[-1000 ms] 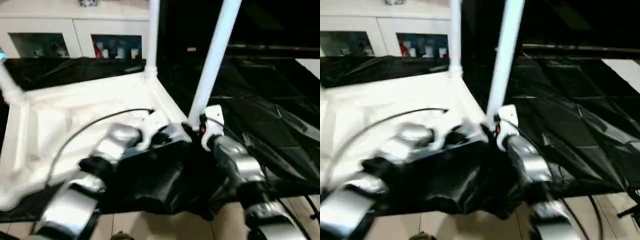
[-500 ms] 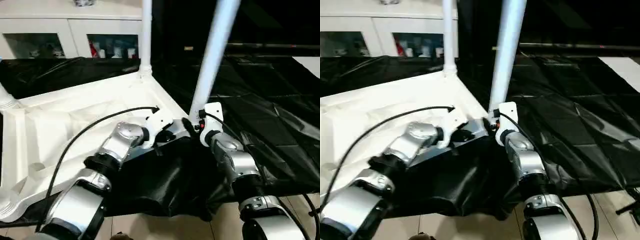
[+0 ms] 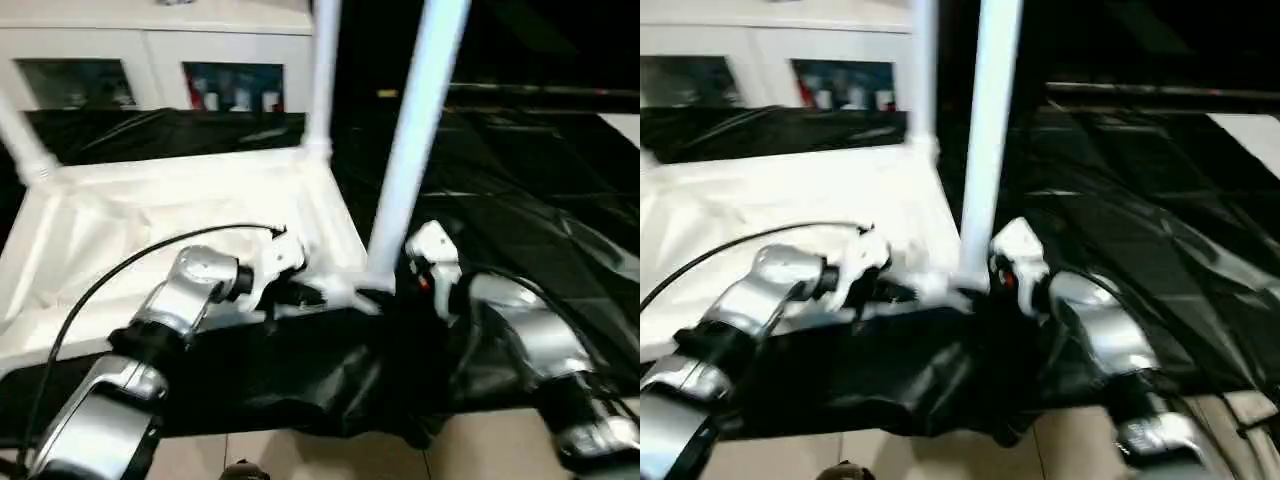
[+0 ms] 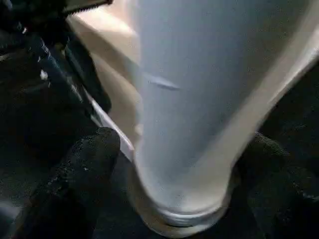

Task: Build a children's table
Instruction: Rotate leg to tighten

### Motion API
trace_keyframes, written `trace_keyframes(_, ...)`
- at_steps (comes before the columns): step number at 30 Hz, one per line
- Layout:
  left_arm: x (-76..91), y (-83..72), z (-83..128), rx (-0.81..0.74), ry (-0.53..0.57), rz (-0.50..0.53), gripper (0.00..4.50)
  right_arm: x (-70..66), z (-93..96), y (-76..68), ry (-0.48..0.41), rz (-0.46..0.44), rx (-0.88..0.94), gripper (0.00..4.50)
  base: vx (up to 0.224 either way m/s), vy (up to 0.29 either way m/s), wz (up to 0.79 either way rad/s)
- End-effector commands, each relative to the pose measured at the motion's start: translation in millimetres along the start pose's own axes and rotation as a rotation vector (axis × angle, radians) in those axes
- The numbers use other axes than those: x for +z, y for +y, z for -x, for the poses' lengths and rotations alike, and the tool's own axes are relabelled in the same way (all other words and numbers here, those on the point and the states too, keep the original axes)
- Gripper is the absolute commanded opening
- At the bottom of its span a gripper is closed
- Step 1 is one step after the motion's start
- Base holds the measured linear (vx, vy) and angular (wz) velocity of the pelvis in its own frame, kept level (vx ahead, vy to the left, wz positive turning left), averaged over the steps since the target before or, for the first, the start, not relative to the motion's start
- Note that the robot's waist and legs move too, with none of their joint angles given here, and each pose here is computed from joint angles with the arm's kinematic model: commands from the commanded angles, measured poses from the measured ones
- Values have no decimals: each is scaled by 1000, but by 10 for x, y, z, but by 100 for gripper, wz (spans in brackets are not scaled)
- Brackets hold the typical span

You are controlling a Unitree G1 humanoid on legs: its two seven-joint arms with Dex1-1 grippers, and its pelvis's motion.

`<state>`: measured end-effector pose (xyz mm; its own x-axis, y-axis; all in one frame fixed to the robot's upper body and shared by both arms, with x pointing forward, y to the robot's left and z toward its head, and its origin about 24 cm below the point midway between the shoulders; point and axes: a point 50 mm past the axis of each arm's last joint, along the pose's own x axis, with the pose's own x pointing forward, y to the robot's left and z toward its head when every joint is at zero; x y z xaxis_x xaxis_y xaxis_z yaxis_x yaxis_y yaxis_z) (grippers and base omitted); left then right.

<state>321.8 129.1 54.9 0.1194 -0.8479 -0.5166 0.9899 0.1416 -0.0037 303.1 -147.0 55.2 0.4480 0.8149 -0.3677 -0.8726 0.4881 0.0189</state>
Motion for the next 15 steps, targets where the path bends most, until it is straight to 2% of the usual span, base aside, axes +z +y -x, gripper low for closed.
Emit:
trace_keyframes(1,117,-43,-15,-73,-53,-34,0,24,21,36,5,11,47,387,0,0,0)
trace_keyframes(5,90,-62,32,-99,-47,-39,0,14,46,60,42,32,85,387,0,0,0)
trace_keyframes(8,74,-55,14,-94,-38,-41,0,-7,51,60,50,33,72,353,0,0,0)
trace_keyframes(15,147,-38,-11,-89,-47,-52,0,-17,46,108,46,10,101,310,0,0,0)
